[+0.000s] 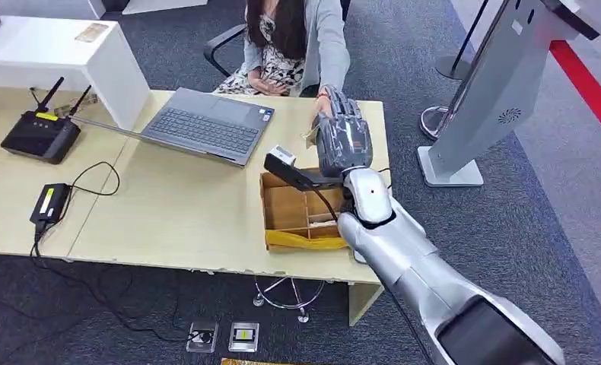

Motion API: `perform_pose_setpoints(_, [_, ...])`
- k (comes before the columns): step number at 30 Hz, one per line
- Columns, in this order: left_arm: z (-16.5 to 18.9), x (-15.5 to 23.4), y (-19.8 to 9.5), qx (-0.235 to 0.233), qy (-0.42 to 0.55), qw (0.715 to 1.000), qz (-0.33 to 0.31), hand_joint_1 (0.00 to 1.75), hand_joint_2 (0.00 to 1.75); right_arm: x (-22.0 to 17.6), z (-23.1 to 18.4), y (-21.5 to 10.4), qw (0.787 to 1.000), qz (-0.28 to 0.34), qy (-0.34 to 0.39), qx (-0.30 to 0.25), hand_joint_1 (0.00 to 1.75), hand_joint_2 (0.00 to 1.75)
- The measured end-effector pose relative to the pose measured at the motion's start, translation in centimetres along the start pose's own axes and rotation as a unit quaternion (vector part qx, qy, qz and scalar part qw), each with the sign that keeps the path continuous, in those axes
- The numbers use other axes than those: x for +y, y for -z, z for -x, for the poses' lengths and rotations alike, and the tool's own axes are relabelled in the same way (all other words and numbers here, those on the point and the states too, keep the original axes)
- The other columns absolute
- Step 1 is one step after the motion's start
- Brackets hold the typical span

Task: Pass the card to the sensor for recognition and then transmit it.

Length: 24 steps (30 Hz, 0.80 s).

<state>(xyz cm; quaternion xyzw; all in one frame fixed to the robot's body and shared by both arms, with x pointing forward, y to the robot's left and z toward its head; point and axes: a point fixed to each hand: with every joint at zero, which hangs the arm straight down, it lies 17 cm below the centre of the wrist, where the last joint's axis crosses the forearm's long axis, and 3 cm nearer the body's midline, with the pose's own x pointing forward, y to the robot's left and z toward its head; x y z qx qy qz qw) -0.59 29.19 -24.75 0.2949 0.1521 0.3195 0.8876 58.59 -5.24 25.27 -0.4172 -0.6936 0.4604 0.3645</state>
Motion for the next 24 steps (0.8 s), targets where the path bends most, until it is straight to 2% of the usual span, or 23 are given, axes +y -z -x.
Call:
perform_pose_setpoints(4, [0.1, 0.1, -0.1, 0.0, 0.001, 1.0, -0.004, 0.0, 0.0, 0.5, -0.2, 0.0, 1.0, -0.007, -0.003, 0.002, 1.75, 1.75])
perform_pose_setpoints(5, [0.1, 0.1, -0.2, -0.001, 0.002, 1.0, -0.005, 0.0, 0.0, 0.5, -0.2, 0.0, 1.0, -0.008, -0.003, 0.002, 0.45, 1.75])
perform_pose_setpoints(6, [0.1, 0.1, -0.2, -0.001, 0.003, 1.0, -0.006, 0.0, 0.0, 0.6, -0.2, 0.1, 1.0, -0.01, -0.004, 0.003, 0.0, 0.0])
perform_pose_setpoints(19, [0.1, 0.3, -0.5, -0.005, 0.021, 1.0, -0.017, 0.0, 0.0, 2.1, -1.2, -0.3, 0.999, -0.031, -0.013, 0.001, 0.0, 0.0])
perform_pose_setpoints(24, [0.4, 0.2, -0.5, 0.003, 0.006, 1.0, -0.012, 0.0, 0.0, 3.2, -0.2, -0.7, 0.998, -0.051, 0.041, 0.021, 0.0, 0.0])
